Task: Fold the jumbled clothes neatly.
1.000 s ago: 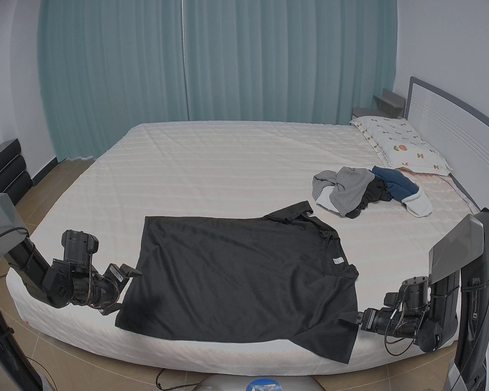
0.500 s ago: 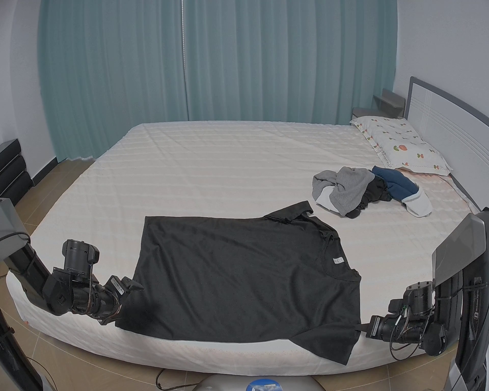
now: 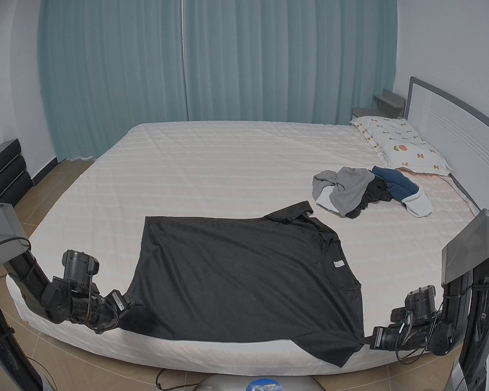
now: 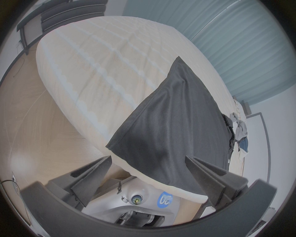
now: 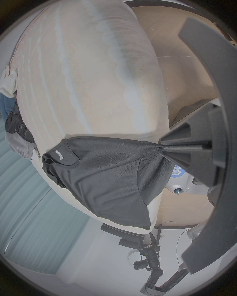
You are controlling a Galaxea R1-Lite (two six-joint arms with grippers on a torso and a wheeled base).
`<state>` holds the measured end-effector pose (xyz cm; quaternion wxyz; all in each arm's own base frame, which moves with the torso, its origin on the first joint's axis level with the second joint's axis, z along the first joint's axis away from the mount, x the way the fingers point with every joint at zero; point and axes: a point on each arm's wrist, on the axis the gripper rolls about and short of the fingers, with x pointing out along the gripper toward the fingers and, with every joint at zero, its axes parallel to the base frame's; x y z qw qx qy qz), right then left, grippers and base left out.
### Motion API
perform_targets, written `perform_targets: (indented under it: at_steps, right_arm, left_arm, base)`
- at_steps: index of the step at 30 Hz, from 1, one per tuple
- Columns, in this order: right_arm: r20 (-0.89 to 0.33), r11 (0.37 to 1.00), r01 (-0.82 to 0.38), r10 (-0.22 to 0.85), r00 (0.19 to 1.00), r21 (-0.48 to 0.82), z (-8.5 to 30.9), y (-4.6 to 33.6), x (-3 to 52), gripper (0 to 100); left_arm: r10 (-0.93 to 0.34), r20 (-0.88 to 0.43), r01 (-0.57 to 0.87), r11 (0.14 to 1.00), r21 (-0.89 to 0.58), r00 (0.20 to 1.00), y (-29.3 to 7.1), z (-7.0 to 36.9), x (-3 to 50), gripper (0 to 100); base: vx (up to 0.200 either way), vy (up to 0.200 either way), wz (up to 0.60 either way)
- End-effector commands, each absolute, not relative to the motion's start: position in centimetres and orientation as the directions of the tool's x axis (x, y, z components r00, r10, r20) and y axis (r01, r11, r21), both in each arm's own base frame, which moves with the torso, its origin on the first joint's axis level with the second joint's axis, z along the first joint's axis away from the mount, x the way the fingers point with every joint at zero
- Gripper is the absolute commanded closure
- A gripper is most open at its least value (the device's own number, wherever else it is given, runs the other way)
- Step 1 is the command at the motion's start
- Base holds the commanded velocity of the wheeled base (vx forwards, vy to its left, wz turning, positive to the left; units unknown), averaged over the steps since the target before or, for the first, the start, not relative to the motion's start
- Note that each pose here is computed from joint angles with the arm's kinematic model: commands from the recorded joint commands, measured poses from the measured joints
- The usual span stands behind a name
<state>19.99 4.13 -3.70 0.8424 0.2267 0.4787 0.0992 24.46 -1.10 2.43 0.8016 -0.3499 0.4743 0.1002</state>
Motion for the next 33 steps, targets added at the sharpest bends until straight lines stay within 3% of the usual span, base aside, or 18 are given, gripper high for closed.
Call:
perform_targets:
  at_steps: [1, 11, 22, 23, 33]
  right_arm:
    - [-0.763, 0.879, 0.037, 0.391, 0.515, 0.475, -3.3, 4.3, 19.5, 100]
    - [-0.779, 0.884, 0.034, 0.394, 0.487, 0.467, -3.4, 4.8, 19.1, 100]
    - [-0.779, 0.883, 0.036, 0.394, 0.489, 0.469, -3.3, 4.8, 19.1, 100]
    - [-0.779, 0.883, 0.036, 0.394, 0.489, 0.469, -3.3, 4.8, 19.1, 100]
    - [-0.775, 0.882, 0.031, 0.396, 0.492, 0.471, -3.2, 4.9, 19.1, 100]
  left_arm:
    - [-0.168, -0.846, -0.493, 0.749, -0.443, 0.506, -1.1, 1.9, 24.0, 0]
    - [-0.124, -0.89, -0.519, 0.774, -0.364, 0.439, -1.0, -0.1, 23.9, 0]
    - [-0.113, -0.856, -0.499, 0.771, -0.396, 0.504, -0.8, -1.5, 25.1, 0]
    - [-0.114, -0.857, -0.501, 0.77, -0.396, 0.502, -0.8, -1.5, 25.1, 100]
    - [-0.036, -0.882, -0.494, 0.817, -0.298, 0.471, -0.4, -1.6, 23.7, 100]
  base:
    - [0.0, 0.0, 0.0]
    - [0.0, 0.0, 0.0]
    - [0.0, 0.0, 0.0]
    - [0.0, 0.0, 0.0]
    - [0.0, 0.0, 0.0]
